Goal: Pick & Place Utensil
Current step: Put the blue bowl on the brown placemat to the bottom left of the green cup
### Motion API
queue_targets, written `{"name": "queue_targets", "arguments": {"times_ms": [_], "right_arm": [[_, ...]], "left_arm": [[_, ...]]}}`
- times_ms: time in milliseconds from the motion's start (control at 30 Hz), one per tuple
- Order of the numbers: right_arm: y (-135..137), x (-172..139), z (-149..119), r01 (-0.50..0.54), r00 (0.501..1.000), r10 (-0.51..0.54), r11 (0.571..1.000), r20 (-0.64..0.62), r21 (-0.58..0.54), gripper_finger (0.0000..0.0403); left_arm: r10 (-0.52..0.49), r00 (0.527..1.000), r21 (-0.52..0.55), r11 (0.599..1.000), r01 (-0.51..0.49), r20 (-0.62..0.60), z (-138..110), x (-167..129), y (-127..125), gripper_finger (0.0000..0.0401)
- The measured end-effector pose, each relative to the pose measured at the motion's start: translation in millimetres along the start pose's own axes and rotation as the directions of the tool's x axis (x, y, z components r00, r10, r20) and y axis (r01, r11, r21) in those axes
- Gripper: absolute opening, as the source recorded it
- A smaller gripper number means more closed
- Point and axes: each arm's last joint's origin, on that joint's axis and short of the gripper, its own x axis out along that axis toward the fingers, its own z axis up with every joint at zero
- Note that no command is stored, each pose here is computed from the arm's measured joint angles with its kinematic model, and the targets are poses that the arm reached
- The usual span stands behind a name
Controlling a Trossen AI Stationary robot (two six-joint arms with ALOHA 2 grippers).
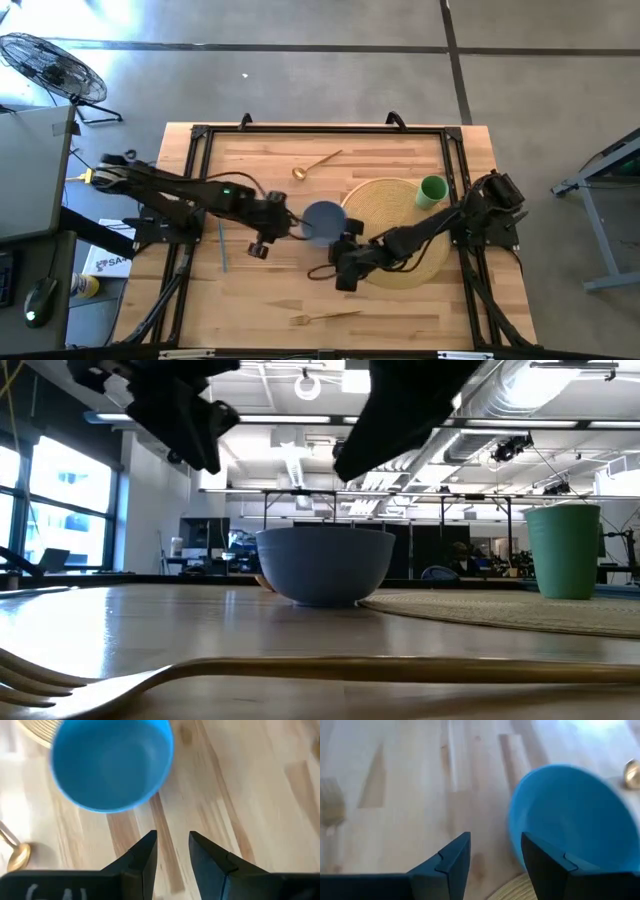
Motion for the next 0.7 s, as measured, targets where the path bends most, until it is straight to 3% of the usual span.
{"name": "queue_targets", "arguments": {"times_ms": [167,367,700], "right_arm": [[-17,13,7,-0.028,0.999,0.028,1.0,0.037,0.004,0.017],[-28,34,10,-0.076,0.996,0.076,0.997,0.053,-0.009,0.0169],[-32,53,8,-0.087,0.996,0.087,0.996,-0.01,-0.023,0.0167]], "left_arm": [[0.047,0.977,-0.093,0.995,-0.028,0.209,-34,-5,-3,0.0108],[0.101,0.907,-0.138,0.989,-0.049,0.408,-63,-5,-6,0.0108],[0.151,0.907,-0.218,0.974,-0.068,0.393,-81,3,-7,0.0108]]}}
